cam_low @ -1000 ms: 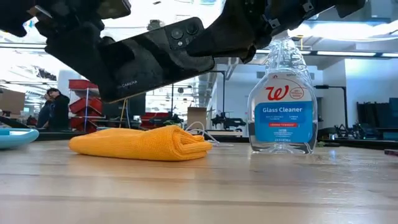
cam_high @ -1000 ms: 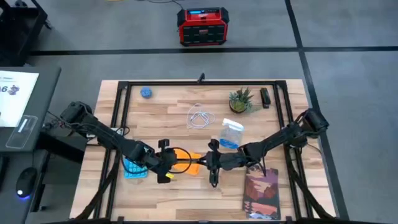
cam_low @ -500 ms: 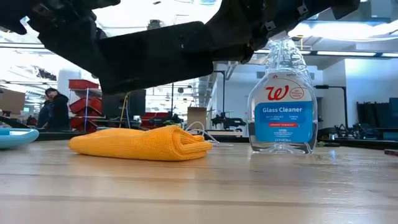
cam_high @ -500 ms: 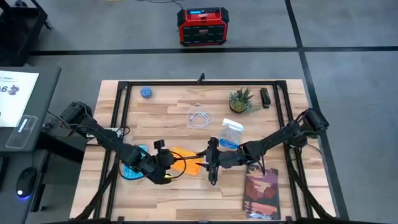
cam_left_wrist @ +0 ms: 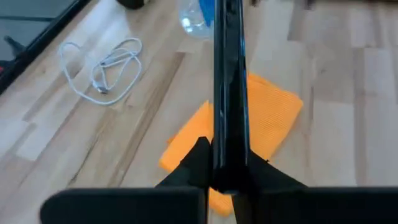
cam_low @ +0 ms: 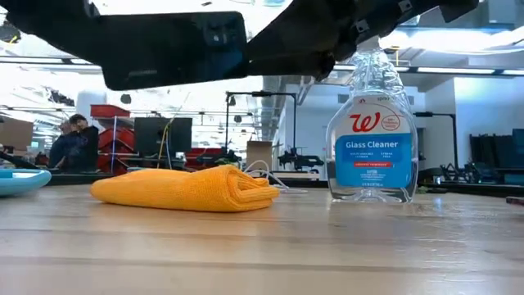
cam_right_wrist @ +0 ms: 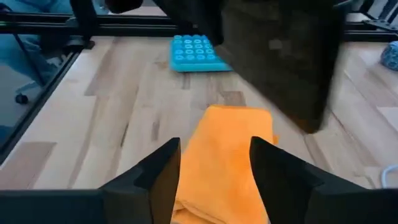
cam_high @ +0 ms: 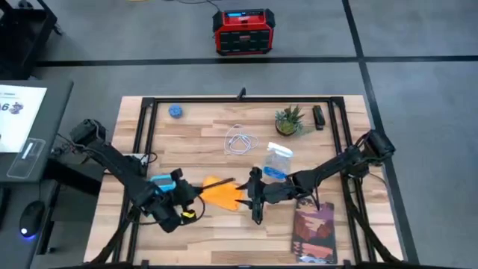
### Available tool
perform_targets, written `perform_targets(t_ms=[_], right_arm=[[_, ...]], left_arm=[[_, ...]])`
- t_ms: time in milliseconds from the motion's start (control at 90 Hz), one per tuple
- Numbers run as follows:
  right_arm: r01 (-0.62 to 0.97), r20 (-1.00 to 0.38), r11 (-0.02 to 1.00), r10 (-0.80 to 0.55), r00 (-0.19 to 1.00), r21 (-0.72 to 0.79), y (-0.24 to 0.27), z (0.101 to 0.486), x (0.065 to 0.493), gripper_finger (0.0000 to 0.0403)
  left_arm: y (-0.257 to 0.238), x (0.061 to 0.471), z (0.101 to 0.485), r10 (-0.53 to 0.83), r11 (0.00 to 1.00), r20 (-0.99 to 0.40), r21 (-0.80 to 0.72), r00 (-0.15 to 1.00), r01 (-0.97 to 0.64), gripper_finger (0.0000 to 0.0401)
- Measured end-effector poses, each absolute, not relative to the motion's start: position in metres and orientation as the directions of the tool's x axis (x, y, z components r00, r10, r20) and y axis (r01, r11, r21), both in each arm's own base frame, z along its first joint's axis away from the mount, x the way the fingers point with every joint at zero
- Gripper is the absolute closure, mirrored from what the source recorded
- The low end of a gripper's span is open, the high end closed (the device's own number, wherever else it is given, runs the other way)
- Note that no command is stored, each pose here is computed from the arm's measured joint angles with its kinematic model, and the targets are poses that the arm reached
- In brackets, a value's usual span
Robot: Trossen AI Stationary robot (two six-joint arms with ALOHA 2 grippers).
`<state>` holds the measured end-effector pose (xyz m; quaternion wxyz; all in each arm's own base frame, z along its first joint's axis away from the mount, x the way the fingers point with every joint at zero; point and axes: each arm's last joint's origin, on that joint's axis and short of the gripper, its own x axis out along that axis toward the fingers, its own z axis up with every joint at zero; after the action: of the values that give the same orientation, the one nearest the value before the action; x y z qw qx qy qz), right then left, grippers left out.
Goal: Apply microfiber cloth
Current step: Wipe the black cellphone using microfiber cloth
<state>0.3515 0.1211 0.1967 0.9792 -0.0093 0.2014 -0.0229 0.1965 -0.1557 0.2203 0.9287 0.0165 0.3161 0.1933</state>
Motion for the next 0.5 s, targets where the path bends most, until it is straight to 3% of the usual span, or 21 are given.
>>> perform_targets(t_ms=[200, 500], right_arm=[[0.076, -0.391, 0.997, -0.079, 0.917, -0.023, 0.111, 0.197, 0.355, 0.0232], [-0.026, -0.345, 0.996, -0.007, 0.938, -0.091, 0.113, 0.218, 0.367, 0.0222]], left_arm=[[-0.161, 0.191, 0.22, 0.357, 0.932, -0.575, 0.16, 0.737, -0.326, 0.0392], [-0.164, 0.191, 0.221, 0.338, 0.939, -0.57, 0.154, 0.749, -0.307, 0.0393]])
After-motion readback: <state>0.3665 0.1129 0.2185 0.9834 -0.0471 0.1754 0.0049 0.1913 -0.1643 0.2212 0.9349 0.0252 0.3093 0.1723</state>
